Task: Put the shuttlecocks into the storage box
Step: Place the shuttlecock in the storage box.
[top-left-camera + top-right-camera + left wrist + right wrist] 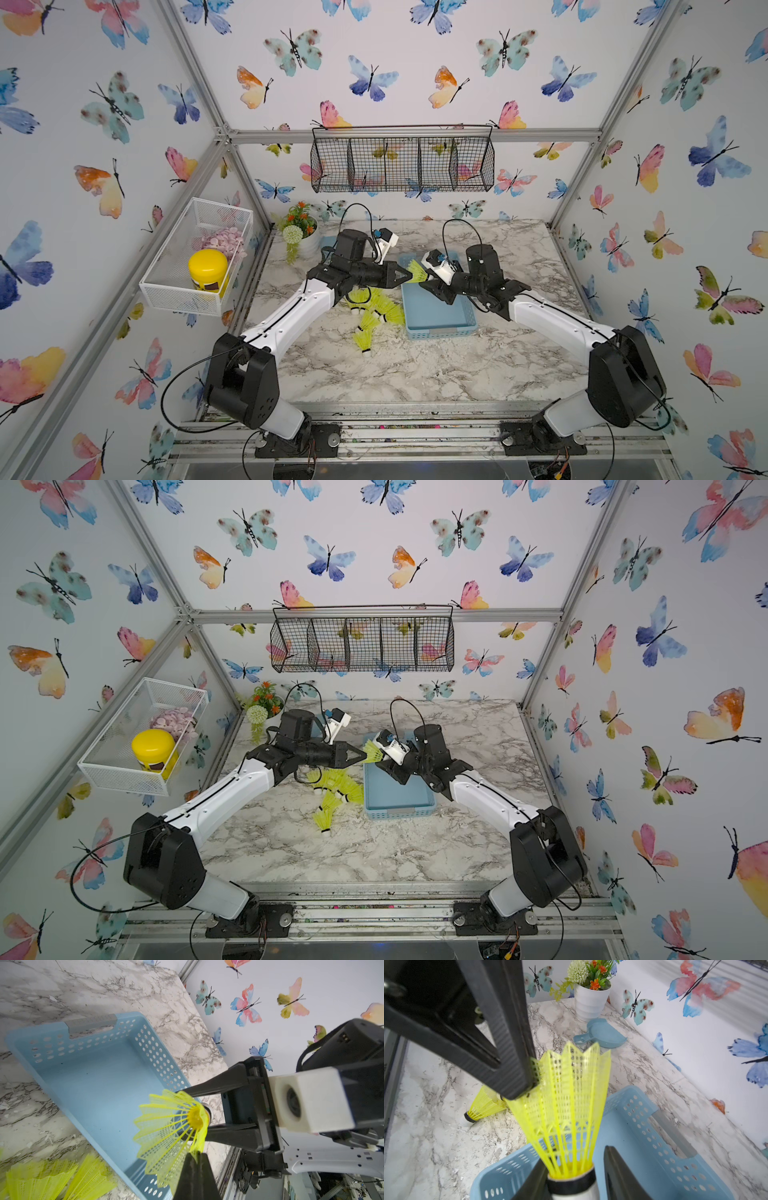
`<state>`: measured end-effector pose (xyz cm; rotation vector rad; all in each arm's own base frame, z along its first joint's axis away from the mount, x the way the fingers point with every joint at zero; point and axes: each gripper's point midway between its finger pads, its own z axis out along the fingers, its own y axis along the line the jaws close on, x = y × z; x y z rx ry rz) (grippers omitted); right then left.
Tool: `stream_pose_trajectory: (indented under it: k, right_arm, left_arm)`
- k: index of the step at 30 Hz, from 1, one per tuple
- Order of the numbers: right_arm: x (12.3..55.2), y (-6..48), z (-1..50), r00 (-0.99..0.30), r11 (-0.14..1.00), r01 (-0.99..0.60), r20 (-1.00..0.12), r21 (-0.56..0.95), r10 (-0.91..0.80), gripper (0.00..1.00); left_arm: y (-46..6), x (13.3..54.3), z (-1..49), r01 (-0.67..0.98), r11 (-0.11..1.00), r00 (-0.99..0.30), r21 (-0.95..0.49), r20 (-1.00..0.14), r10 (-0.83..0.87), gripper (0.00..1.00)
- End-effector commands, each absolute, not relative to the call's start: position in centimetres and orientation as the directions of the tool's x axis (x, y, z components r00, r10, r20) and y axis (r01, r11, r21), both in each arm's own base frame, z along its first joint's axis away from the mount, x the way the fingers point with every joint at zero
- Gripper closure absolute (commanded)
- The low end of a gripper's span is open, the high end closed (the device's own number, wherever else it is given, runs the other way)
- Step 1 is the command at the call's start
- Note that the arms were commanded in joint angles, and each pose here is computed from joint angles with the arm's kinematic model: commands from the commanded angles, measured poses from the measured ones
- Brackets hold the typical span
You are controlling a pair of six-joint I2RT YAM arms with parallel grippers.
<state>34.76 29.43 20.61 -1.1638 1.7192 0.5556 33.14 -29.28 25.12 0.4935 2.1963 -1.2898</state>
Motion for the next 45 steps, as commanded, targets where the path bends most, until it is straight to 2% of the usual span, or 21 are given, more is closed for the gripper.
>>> stream_pose_trajectory:
  k: [1, 5, 10, 14, 23, 28, 45]
  right_arm:
    - [37.1, 25.7, 22.0, -0.195, 0.606, -0.792, -0.909, -0.075, -0.368, 0.57]
    - [38.1, 22.4, 21.2, -0.319, 0.716, -0.698, -0.903, 0.019, -0.288, 0.58]
    - [36.6, 22.8, 20.2, -0.320, 0.661, -0.749, -0.898, 0.046, -0.301, 0.59]
    - [36.9, 21.5, 19.1, -0.375, 0.721, -0.692, -0.872, 0.038, -0.315, 0.58]
    - [37.1, 16.2, 15.2, -0.632, 0.911, -0.385, -0.762, 0.148, -0.143, 0.57]
    - [35.8, 15.3, 13.0, -0.729, 0.924, -0.309, -0.680, 0.225, -0.078, 0.57]
    - [31.8, 16.2, 8.9, -0.844, 0.886, -0.272, -0.536, 0.375, -0.032, 0.58]
  left_arm:
    - [-30.1, 34.1, 27.3, 0.554, 0.420, -0.773, -0.719, -0.631, -0.060, 1.00]
    - [-30.8, 35.2, 26.8, 0.528, 0.419, -0.778, -0.739, -0.619, -0.111, 1.00]
    - [-32.4, 35.8, 25.6, 0.517, 0.390, -0.800, -0.762, -0.592, -0.096, 1.00]
    - [-33.3, 36.3, 24.9, 0.506, 0.383, -0.810, -0.773, -0.578, -0.097, 1.00]
    - [-34.9, 38.8, 22.6, 0.417, 0.436, -0.823, -0.798, -0.535, -0.192, 1.00]
    - [-35.8, 41.0, 20.4, 0.359, 0.480, -0.825, -0.801, -0.513, -0.239, 1.00]
    - [-39.3, 45.2, 13.8, 0.331, 0.538, -0.867, -0.775, -0.475, -0.151, 1.00]
